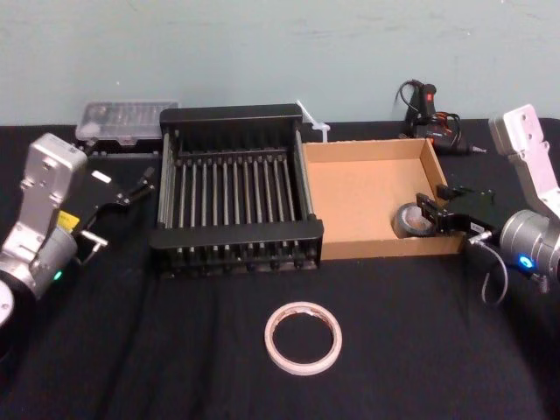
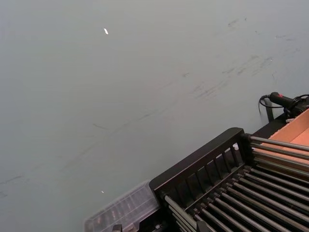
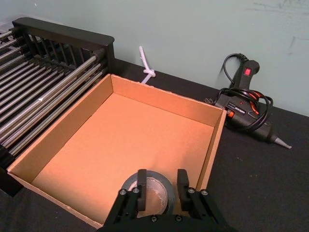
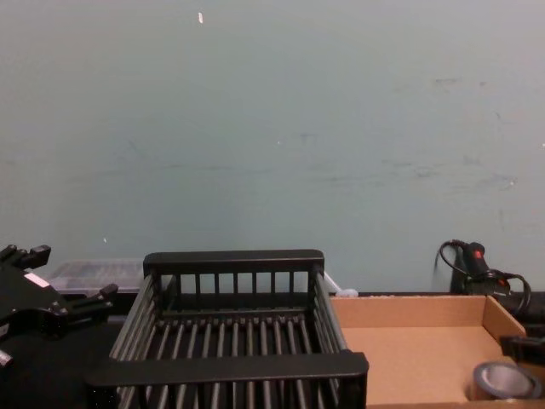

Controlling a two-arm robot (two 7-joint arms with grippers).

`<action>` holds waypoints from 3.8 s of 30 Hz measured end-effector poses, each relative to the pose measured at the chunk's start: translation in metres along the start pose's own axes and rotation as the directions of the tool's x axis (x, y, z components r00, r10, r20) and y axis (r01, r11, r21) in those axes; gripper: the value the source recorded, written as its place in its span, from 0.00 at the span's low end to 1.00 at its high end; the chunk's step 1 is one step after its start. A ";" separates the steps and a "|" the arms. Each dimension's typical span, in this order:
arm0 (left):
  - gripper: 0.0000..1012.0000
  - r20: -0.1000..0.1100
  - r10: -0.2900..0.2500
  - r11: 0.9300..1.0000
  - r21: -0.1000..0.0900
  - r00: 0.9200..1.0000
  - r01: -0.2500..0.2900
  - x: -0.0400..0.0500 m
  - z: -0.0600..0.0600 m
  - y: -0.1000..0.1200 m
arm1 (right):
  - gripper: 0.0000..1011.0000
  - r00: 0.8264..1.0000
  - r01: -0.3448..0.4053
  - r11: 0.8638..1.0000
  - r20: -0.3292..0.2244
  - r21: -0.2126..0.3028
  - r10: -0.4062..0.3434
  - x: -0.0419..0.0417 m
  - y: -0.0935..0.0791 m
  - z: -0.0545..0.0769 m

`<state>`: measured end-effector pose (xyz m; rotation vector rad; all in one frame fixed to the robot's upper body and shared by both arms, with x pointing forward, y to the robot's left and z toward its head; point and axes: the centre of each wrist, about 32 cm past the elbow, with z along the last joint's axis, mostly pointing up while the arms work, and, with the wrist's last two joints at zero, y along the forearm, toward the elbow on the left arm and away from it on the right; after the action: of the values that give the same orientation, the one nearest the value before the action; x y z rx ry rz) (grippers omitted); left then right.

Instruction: Pick up the white tape and place it into the black box , Pick up the silver tape and place it into the brown box.

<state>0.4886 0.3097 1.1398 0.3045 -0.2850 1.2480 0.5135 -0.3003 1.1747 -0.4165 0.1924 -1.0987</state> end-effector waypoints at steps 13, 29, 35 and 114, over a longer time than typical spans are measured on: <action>0.99 0.000 0.000 1.000 0.000 1.000 0.000 0.0000 0.000 0.000 | 0.78 1.000 0.000 1.000 0.000 -0.001 0.000 0.0000 0.000 0.000; 0.99 0.000 0.000 1.000 0.000 1.000 0.000 0.0000 0.000 0.000 | 0.99 1.000 -0.001 1.000 0.000 -0.001 0.001 0.0000 0.000 0.000; 0.99 0.000 0.000 1.000 0.000 1.000 0.000 0.0000 0.000 0.000 | 0.99 1.000 -0.013 1.000 0.010 0.013 0.013 -0.0017 -0.004 0.002; 0.99 0.000 0.000 1.000 0.000 1.000 0.000 0.0000 0.000 0.000 | 0.99 0.834 -0.484 0.861 0.213 -0.158 0.508 -0.0703 -0.017 -0.004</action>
<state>0.4886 0.3097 1.1398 0.3045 -0.2850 1.2480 0.4666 -0.2451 1.1741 -0.5511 0.1222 -0.5151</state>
